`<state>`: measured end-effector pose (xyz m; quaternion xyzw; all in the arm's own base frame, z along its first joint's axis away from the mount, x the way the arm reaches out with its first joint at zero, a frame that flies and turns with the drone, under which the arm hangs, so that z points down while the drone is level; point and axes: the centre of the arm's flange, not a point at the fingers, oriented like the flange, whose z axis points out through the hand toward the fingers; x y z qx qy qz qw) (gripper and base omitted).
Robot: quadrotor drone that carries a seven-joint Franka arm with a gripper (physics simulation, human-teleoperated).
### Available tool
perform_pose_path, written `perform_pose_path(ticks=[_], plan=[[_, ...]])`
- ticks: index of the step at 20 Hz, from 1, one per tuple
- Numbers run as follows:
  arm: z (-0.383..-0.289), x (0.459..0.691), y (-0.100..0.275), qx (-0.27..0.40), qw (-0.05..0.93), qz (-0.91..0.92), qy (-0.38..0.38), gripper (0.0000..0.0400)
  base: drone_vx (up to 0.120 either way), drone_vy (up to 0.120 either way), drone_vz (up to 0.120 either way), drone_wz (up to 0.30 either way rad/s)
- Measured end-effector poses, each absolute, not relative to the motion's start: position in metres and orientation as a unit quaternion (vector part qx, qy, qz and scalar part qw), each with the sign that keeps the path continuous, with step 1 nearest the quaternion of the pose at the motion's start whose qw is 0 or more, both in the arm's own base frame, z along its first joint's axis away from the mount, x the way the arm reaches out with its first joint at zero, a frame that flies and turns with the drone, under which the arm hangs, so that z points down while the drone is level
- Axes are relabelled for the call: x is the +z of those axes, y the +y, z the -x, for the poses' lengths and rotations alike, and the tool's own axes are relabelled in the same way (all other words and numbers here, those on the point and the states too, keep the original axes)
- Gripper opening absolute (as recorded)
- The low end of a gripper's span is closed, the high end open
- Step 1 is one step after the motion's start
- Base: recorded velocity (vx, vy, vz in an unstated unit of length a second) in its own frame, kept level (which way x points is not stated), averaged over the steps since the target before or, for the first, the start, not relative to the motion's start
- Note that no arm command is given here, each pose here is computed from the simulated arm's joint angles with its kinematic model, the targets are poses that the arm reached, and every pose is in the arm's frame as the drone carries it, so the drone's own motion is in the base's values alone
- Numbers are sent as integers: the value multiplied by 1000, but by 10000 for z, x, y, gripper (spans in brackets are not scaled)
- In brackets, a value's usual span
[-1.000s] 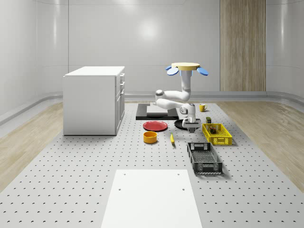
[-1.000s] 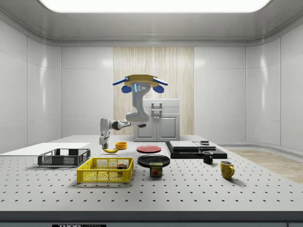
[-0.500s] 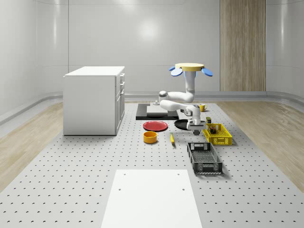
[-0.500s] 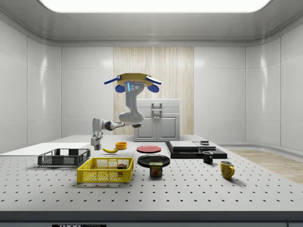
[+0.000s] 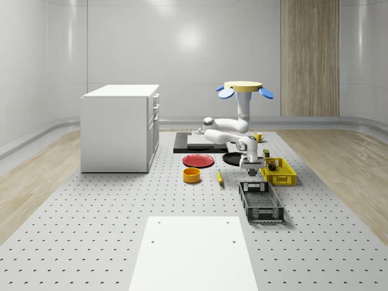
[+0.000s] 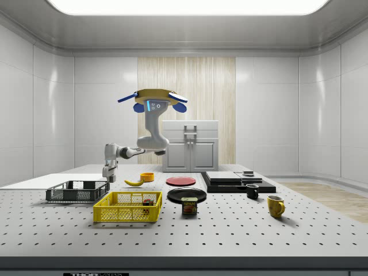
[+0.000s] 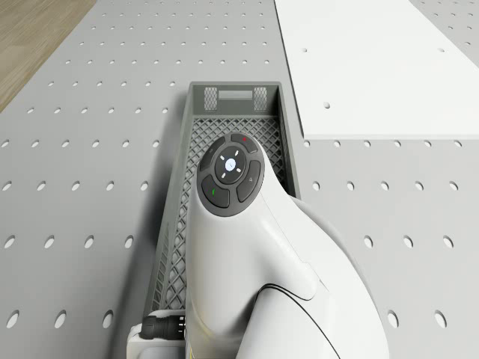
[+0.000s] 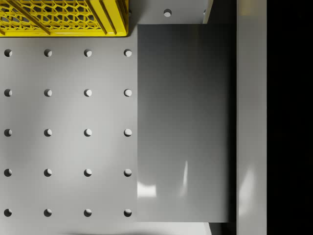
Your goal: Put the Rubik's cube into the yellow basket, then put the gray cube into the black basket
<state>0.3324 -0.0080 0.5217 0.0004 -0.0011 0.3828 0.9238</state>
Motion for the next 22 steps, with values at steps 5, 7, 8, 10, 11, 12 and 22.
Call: perform_pose_path(ticks=[5,7,8,10,11,12,22], plan=[[-3324,5217,-80,383,924,0,-1,250,120,0,0,0],[-3324,5217,-80,383,924,0,-1,250,120,0,0,0],[-3324,5217,-80,383,924,0,-1,250,120,0,0,0],[-3324,5217,-80,383,924,0,-1,250,120,0,0,0],[-3324,5217,-80,383,924,0,-1,250,120,0,0,0],[-3324,5217,-80,383,924,0,-1,250,120,0,0,0],[-3324,5217,-80,383,924,0,-1,250,96,0,-36,0]])
